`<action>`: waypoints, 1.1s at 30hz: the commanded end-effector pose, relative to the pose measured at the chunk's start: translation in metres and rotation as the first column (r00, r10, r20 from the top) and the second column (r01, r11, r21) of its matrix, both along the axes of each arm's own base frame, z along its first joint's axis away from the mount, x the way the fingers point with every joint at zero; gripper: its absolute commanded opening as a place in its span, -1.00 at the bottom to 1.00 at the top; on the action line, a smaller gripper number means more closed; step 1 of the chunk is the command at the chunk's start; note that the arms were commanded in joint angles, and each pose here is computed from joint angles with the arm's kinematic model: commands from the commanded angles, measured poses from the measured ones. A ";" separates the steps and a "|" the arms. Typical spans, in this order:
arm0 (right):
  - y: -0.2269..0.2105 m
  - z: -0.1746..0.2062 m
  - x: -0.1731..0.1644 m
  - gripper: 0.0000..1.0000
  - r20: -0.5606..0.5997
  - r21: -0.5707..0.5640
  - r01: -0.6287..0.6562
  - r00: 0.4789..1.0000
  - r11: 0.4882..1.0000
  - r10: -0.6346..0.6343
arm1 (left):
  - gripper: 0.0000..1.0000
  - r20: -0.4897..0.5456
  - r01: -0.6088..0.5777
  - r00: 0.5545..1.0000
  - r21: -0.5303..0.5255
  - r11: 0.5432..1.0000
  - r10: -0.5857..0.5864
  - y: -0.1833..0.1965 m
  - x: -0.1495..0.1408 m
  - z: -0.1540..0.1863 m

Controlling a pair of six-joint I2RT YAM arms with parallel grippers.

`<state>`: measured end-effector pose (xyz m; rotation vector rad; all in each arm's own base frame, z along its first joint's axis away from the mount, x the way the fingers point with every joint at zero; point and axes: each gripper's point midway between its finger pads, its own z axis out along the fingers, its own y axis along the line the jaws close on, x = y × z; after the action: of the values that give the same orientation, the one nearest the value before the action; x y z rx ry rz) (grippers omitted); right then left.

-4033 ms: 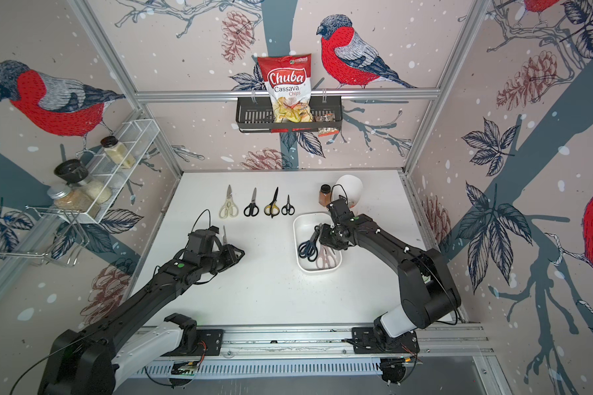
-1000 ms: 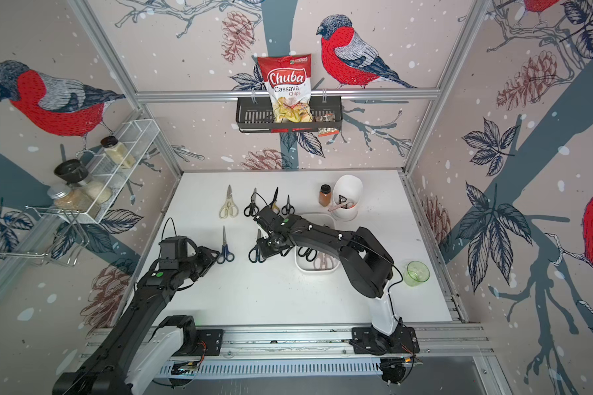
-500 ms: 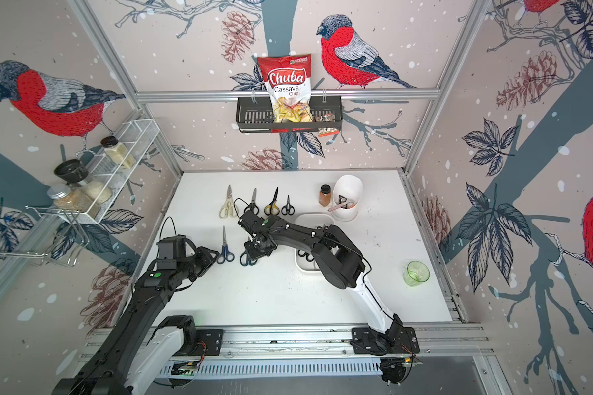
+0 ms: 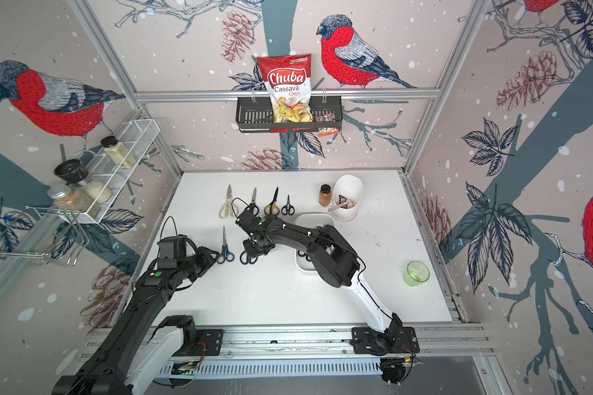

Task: Take the scissors out of the storage box
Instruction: Place the scissors at the center of the board, then pick up the scissors from the storage box.

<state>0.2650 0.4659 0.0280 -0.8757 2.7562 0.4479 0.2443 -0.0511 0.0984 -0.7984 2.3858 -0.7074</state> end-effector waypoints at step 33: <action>-0.220 0.048 0.015 -0.14 -0.031 -0.032 0.692 0.720 0.721 -0.693 | -0.23 -0.025 0.285 0.958 0.100 0.953 -0.284 -0.092 0.033 -0.003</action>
<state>0.2781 0.2467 0.0793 0.1256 2.8672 0.3195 0.2688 -0.1459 0.0900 -0.3904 2.5964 -0.7104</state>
